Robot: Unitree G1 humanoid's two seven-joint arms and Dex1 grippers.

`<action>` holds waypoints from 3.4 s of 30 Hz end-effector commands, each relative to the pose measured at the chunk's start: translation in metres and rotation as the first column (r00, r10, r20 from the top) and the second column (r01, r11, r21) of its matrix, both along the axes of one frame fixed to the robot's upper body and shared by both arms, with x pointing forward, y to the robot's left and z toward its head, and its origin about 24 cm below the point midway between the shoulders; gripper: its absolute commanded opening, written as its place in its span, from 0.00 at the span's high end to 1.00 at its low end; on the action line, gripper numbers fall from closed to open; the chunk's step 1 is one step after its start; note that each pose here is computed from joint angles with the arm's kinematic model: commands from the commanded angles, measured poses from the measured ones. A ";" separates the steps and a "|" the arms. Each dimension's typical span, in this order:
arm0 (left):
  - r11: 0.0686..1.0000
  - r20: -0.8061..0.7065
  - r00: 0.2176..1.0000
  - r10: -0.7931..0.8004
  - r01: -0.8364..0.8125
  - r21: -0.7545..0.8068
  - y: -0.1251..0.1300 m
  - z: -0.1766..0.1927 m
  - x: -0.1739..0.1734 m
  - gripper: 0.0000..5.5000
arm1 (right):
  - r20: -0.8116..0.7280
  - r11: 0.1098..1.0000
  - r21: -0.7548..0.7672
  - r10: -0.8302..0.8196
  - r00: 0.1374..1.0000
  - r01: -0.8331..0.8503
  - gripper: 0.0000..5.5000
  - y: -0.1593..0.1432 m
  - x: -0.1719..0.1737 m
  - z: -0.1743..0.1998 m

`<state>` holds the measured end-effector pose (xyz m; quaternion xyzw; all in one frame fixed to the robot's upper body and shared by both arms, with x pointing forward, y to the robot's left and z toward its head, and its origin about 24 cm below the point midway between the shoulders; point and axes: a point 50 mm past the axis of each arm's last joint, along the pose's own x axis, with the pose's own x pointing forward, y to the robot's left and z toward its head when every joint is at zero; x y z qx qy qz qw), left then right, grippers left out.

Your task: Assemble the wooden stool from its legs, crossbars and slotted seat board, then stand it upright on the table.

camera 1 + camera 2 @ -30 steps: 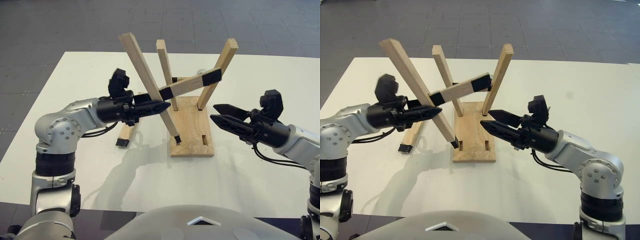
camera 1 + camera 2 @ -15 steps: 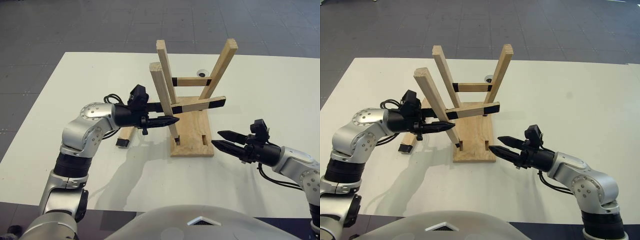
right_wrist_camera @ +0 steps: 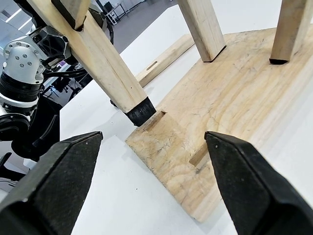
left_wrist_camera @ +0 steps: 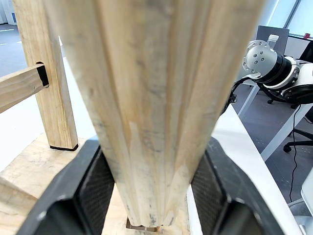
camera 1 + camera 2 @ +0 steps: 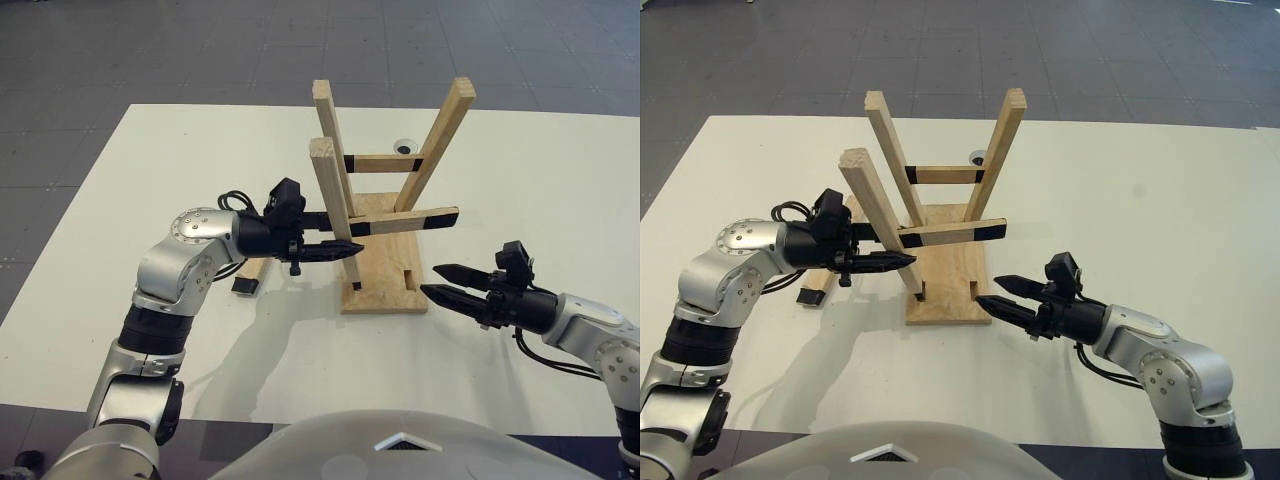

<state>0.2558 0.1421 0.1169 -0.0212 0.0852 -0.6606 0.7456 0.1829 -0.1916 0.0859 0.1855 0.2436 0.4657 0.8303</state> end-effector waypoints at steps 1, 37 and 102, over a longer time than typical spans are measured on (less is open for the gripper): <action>1.000 0.005 1.000 -0.020 0.020 0.010 -0.001 -0.003 -0.001 0.62 | 0.007 1.000 -0.008 0.002 1.000 -0.002 0.30 0.001 0.002 0.000; 0.987 0.053 0.991 -0.121 0.114 0.111 -0.009 -0.016 0.026 0.63 | -0.018 1.000 -0.027 0.003 1.000 -0.004 0.30 0.009 -0.004 -0.012; 0.606 0.347 0.699 0.626 -0.715 0.348 0.089 -0.050 -0.051 0.28 | -0.038 0.998 -0.008 -0.066 0.997 0.066 0.30 0.012 -0.016 -0.017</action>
